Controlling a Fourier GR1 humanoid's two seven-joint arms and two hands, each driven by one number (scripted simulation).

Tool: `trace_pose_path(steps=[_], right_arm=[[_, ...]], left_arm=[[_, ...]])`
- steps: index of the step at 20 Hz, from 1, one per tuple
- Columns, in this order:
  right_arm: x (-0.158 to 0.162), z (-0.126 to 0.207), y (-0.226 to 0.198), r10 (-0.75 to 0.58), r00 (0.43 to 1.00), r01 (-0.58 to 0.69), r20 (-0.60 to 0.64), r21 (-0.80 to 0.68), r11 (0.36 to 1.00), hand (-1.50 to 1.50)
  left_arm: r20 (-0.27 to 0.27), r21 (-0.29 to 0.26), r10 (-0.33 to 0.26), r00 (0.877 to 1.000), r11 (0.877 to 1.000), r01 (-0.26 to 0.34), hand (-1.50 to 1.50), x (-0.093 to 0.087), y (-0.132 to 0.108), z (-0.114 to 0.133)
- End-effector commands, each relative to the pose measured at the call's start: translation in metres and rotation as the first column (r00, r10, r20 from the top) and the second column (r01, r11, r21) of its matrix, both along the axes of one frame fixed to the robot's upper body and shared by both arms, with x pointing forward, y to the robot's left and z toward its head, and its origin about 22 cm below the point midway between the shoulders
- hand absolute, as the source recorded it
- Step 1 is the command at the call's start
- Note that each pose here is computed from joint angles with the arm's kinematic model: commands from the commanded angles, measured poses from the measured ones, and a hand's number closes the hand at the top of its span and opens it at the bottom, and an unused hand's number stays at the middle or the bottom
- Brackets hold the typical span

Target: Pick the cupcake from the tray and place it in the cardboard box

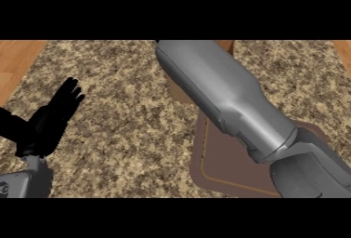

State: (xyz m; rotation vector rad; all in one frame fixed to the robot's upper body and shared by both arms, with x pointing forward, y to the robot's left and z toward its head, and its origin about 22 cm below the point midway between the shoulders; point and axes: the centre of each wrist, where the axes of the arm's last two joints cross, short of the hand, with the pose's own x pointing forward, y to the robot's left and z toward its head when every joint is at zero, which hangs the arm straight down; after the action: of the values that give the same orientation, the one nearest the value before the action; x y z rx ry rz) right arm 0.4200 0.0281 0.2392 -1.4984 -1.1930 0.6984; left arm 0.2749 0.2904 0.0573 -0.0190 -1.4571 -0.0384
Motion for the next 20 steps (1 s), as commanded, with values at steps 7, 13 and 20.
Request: trace_pose_path(steps=[7,13,20], right_arm=[[0.015,-0.060,-0.030,-0.065,0.998,0.068,-0.019,0.169,0.983,1.50],[0.022,-0.111,-0.064,-0.170,0.960,0.231,-0.221,0.288,0.929,-1.50],[0.014,-0.131,-0.067,-0.035,0.987,0.091,-0.156,0.368,0.925,-1.50]], left_arm=[[0.006,0.000,0.000,1.000,1.000,0.000,0.00,0.002,0.000,-0.001],[0.014,-0.004,0.021,1.000,1.000,-0.021,0.00,-0.009,0.000,-0.005],[0.012,0.007,-0.006,1.000,1.000,0.006,0.00,-0.003,0.010,0.001]])
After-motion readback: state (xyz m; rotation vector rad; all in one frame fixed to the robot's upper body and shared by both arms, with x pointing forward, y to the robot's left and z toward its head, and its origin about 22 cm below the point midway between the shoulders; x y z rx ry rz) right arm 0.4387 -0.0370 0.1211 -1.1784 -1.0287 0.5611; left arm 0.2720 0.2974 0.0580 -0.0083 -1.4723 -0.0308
